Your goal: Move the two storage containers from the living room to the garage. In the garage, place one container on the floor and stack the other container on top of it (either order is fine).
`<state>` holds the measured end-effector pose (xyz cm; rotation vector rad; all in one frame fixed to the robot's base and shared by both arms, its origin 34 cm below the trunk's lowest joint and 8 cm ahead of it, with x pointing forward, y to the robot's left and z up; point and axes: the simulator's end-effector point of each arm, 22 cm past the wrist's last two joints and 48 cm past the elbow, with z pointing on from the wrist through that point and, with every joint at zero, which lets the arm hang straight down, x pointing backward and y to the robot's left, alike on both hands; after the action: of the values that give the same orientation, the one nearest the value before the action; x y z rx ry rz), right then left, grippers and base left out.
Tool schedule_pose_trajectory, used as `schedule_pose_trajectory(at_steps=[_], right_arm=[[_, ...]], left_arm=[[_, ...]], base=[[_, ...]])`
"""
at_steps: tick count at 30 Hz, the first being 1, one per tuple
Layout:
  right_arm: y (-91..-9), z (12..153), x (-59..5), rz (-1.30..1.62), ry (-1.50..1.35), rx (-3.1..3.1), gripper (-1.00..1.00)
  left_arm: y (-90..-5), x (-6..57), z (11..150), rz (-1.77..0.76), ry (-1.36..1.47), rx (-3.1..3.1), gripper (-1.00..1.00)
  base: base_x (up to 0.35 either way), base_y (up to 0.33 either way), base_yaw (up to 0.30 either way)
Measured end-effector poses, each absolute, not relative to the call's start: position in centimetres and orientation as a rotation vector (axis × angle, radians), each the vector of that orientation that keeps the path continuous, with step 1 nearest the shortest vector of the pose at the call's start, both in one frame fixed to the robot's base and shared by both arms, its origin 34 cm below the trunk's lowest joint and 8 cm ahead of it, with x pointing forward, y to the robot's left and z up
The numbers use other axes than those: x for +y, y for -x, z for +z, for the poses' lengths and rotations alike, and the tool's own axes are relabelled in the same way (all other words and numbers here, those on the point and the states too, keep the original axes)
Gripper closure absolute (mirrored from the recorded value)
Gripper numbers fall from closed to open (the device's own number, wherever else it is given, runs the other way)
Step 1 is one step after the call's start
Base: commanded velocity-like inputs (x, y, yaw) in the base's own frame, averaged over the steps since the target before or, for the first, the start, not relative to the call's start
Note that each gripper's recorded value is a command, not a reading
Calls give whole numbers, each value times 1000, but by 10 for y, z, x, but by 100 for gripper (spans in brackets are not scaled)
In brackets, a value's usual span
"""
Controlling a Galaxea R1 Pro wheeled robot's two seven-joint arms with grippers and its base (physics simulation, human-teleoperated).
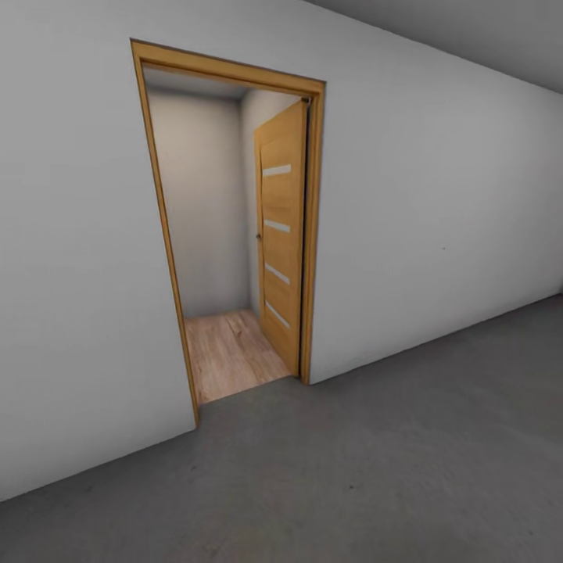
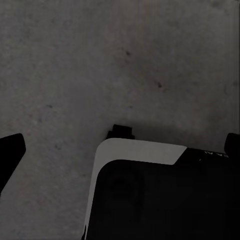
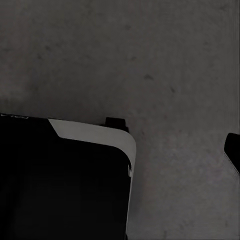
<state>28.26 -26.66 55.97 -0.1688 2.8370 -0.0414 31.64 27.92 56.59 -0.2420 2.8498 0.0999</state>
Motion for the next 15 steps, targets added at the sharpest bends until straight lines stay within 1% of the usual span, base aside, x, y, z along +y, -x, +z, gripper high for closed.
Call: schedule_pose_trajectory(at_steps=[15], right_arm=[[-284,560,-264,-46,163,2832,-100]], left_arm=[[-316,278,566,98,242,2853,-100]], base=[[321,0,0]])
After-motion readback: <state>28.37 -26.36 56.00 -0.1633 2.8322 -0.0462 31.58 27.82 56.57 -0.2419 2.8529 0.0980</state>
